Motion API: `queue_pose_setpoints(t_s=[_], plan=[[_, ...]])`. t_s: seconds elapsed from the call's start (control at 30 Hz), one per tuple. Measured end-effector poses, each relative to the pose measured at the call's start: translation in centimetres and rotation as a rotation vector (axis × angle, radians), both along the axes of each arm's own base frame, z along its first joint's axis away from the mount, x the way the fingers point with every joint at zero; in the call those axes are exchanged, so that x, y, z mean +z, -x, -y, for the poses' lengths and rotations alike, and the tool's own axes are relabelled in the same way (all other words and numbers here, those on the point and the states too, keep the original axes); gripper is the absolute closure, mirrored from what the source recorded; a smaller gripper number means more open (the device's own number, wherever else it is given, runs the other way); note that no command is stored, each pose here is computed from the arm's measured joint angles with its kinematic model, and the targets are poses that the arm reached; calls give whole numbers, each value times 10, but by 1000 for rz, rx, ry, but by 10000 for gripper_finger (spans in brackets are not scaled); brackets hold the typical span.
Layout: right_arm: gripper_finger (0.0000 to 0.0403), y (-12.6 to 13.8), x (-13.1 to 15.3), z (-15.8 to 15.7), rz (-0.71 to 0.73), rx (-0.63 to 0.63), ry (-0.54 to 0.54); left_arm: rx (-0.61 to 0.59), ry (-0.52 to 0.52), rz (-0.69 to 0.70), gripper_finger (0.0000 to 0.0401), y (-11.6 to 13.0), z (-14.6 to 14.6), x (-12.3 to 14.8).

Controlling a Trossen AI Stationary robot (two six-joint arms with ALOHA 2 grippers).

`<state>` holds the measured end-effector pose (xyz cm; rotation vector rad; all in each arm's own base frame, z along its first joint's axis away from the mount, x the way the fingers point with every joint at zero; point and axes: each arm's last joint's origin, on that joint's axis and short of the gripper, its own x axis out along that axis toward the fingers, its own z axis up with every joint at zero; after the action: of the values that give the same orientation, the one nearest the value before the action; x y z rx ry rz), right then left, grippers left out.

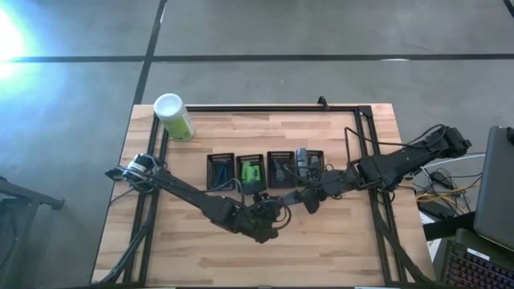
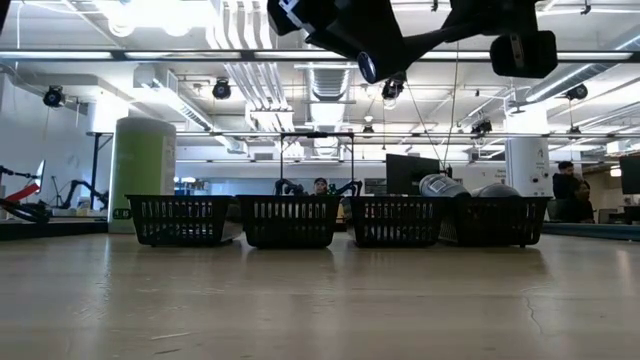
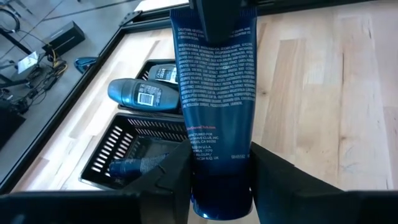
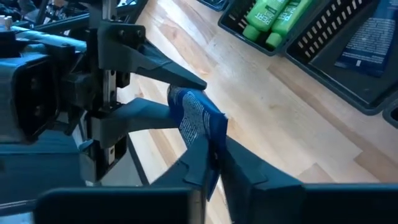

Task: Pick & Place Travel size toiletries
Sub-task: Put the blue shave cream into the middle right black basket

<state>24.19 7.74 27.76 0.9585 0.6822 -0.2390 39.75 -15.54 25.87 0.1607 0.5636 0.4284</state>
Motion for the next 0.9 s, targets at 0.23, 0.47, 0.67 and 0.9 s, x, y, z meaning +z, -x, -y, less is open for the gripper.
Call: queue_pose_setpoints(t_s=[0.23, 0.47, 0.67, 0.9], plan=[[393, 1, -1, 1, -3, -12, 42, 14, -8, 9, 224, 0, -1, 0], [394, 2, -3, 4, -14, -63, 99, 104, 47, -53, 171, 10, -4, -10], [394, 6, -7, 9, -53, -153, 190, 222, 63, -83, 157, 32, -7, -3], [394, 5, -7, 18, -50, -248, 261, 372, 62, -113, 156, 67, -13, 9]])
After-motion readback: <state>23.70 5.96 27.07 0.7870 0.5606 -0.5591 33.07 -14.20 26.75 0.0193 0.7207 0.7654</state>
